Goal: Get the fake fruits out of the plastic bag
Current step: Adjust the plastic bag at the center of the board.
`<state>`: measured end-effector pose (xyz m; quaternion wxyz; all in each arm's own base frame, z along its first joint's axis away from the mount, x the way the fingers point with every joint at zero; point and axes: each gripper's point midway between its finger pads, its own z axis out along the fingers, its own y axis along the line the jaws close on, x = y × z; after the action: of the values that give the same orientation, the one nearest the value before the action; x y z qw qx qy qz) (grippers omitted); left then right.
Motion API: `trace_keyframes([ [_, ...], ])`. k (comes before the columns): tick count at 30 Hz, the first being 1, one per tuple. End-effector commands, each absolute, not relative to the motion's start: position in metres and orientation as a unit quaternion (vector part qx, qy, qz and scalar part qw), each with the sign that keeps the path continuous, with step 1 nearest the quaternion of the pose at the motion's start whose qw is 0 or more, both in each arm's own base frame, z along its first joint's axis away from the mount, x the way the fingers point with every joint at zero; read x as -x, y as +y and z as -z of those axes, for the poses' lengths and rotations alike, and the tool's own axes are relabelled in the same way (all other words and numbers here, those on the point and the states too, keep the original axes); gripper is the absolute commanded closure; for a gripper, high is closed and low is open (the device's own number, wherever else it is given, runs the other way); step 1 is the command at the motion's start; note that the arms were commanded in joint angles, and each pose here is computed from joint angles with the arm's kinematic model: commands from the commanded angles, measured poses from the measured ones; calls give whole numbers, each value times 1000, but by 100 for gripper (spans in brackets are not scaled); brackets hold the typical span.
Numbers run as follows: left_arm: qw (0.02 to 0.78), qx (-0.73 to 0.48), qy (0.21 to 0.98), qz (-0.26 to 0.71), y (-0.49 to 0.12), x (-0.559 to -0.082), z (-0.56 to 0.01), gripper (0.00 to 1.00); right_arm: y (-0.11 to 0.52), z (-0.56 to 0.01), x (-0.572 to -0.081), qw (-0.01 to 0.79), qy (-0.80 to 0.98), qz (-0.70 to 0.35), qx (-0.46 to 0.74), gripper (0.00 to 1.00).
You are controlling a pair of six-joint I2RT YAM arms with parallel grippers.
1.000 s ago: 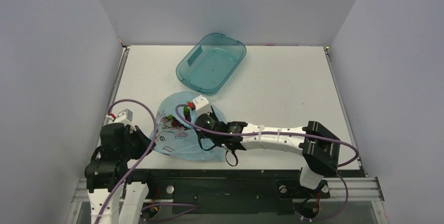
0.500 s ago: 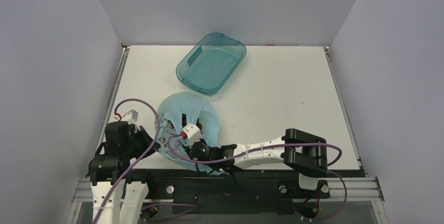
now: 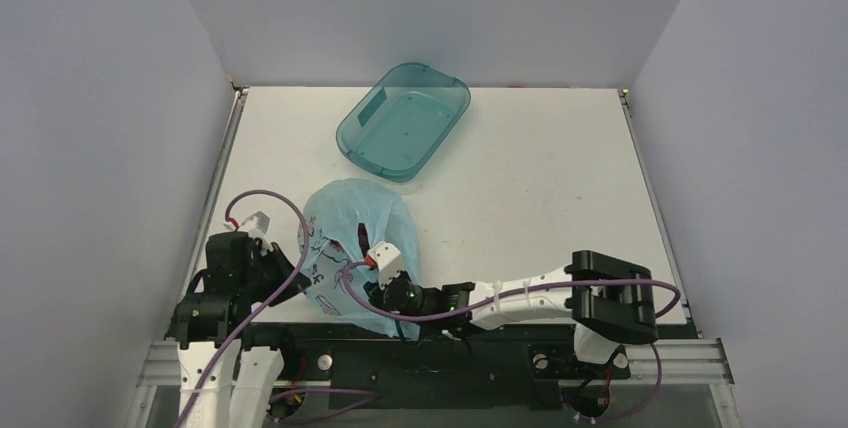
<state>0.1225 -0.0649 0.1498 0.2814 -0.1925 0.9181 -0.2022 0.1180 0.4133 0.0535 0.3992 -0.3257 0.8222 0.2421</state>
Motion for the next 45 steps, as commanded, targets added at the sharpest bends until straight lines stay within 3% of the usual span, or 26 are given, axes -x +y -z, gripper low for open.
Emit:
trace_keyframes([
  [1,298,175,911,226,-72,-129,-157,100,420,-126,-142,456,801,-272,275,62],
  [4,297,174,910,229,-73,-132,-157,100,421,-143,-162,470,807,-259,245,51],
  [10,295,162,912,236,-76,-135,-159,100,426,-142,-201,463,833,-227,200,47],
  [16,292,166,911,239,-77,-140,-154,100,453,-144,-182,462,808,-263,254,44],
  [20,297,181,909,228,-73,-147,-152,99,458,-107,-177,456,806,-242,291,42],
  [21,298,184,909,226,-72,-148,-152,95,456,-94,-175,452,807,-238,295,43],
  [23,307,190,905,227,-71,-152,-160,77,448,-79,-170,450,807,-235,302,45],
  [24,311,189,903,228,-71,-153,-163,63,450,-82,-168,460,797,-248,302,45],
  [26,329,187,897,230,-70,-161,-174,49,442,-67,-160,466,789,-249,315,48],
  [28,338,185,894,229,-70,-168,-182,40,437,-50,-157,461,790,-245,322,52],
  [32,328,172,896,244,-76,-186,-189,36,435,-31,-158,444,796,-251,325,68],
  [35,300,155,905,260,-85,-195,-181,36,440,-50,-156,453,784,-271,328,72],
  [39,259,144,927,229,-85,-184,-161,35,436,-86,-158,449,795,-277,299,66],
  [45,298,148,911,244,-85,-155,-169,32,423,-127,-158,451,797,-304,262,55],
])
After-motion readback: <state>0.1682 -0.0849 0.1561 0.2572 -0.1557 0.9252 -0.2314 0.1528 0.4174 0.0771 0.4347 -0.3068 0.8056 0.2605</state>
